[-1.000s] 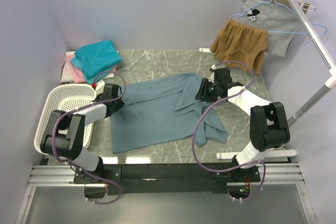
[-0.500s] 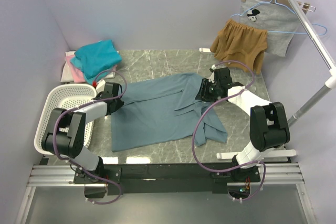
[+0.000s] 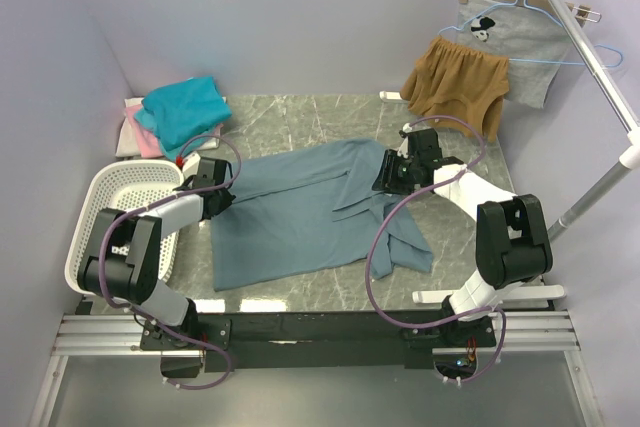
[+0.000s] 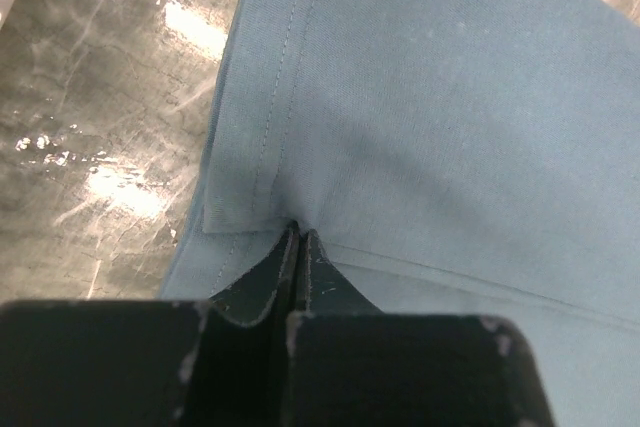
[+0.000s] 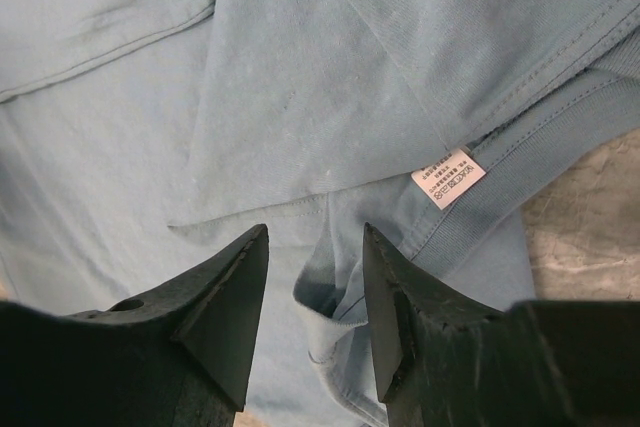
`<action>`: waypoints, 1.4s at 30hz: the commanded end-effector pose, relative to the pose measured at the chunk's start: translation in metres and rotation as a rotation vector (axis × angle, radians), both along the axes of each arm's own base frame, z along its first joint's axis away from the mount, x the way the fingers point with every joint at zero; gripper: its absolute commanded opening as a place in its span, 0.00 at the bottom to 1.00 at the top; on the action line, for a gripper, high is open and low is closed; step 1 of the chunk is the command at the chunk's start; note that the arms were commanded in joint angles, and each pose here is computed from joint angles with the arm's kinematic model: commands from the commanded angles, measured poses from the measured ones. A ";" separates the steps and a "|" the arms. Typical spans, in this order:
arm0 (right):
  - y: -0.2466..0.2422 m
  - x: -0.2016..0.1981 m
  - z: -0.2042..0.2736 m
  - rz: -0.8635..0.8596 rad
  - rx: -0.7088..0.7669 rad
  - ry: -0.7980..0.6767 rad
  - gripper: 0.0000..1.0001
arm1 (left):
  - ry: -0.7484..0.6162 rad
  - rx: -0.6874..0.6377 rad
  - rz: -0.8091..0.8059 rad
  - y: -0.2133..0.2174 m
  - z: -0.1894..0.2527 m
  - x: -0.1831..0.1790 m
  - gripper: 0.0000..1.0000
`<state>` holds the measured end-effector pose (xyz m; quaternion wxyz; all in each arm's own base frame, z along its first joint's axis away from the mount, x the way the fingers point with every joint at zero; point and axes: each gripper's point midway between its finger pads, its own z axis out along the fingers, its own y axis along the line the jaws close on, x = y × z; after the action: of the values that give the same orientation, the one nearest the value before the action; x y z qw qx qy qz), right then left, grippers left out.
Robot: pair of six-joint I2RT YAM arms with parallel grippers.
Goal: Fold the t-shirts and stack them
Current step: Flatten out the tshirt
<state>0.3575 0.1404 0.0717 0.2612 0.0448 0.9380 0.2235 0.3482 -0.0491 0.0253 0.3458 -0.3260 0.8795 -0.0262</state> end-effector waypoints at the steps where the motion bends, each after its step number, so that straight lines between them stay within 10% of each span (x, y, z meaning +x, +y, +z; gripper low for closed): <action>1: -0.002 0.001 0.004 0.008 -0.019 -0.024 0.50 | -0.077 0.004 -0.021 -0.002 0.026 0.012 0.01; 12: -0.012 0.004 0.015 -0.016 -0.065 -0.060 0.50 | -0.233 0.028 -0.056 -0.004 0.095 0.039 0.01; 42: -0.037 0.039 -0.009 -0.209 -0.143 -0.046 0.64 | -0.195 -0.020 -0.145 -0.020 0.082 0.057 0.01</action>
<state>0.3693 0.1229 0.0605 0.2746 0.0863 0.9416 0.1744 0.3933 -0.0645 0.0856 0.3997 -0.2699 0.8732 -0.0700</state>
